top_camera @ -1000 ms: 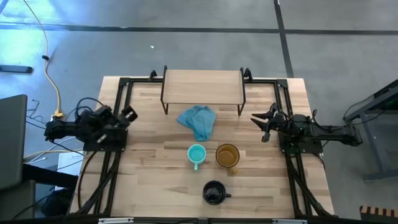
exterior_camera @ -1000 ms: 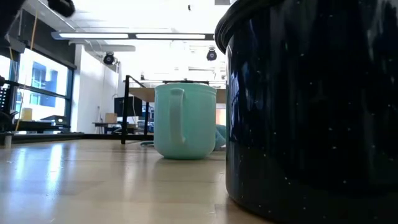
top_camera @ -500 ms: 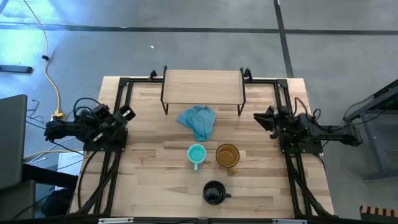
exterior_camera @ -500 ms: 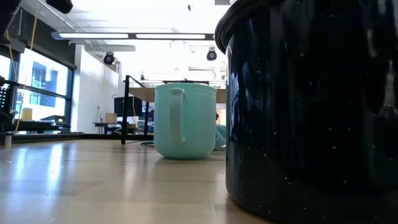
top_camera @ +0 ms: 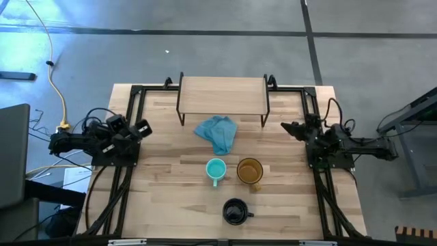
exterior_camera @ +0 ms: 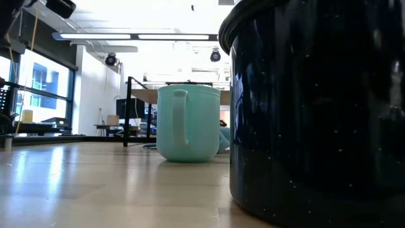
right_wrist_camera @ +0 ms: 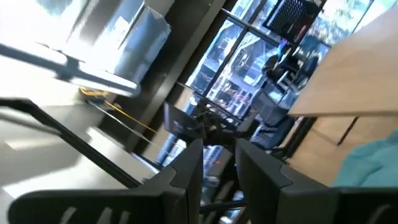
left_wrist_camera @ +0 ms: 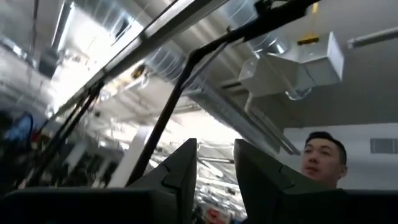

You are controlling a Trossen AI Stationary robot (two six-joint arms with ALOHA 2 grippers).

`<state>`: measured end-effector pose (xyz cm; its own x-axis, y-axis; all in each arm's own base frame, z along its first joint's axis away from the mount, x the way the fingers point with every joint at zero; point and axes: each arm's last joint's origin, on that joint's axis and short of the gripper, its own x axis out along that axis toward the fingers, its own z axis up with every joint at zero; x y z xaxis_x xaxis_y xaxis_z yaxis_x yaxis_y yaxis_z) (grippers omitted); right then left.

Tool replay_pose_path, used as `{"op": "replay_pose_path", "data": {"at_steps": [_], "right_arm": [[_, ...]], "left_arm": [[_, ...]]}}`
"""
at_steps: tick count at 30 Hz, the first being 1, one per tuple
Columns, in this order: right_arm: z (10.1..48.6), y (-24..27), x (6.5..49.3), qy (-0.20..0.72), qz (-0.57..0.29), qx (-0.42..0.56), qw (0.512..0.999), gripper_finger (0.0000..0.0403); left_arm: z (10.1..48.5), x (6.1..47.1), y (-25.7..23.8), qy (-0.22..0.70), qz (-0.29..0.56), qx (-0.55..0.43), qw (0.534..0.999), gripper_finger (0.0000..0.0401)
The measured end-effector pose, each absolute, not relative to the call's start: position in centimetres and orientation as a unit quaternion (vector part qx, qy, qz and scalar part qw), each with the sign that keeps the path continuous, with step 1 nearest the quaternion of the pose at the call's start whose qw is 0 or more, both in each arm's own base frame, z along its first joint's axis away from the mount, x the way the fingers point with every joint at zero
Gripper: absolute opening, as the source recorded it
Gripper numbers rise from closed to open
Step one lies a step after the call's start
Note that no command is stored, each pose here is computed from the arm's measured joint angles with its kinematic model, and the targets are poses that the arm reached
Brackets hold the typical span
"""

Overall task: Stack small to large cups/mugs on shelf
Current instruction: Put the light blue cup on the shelf

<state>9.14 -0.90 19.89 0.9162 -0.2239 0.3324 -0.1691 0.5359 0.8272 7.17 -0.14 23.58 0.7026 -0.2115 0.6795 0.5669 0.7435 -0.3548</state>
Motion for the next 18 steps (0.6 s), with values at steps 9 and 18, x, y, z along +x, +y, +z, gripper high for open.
{"op": "replay_pose_path", "data": {"at_steps": [9,18], "right_arm": [[20.2,-0.9,9.0,-0.219,-0.002,0.486,0.846,0.0084],[22.1,-0.9,8.0,-0.319,-0.045,0.261,0.91,0.0084]], "left_arm": [[21.4,8.8,0.1,-0.18,-0.18,-0.404,0.879,0.0097],[20.4,10.3,-0.6,-0.1,-0.177,-0.49,0.848,0.0097]]}}
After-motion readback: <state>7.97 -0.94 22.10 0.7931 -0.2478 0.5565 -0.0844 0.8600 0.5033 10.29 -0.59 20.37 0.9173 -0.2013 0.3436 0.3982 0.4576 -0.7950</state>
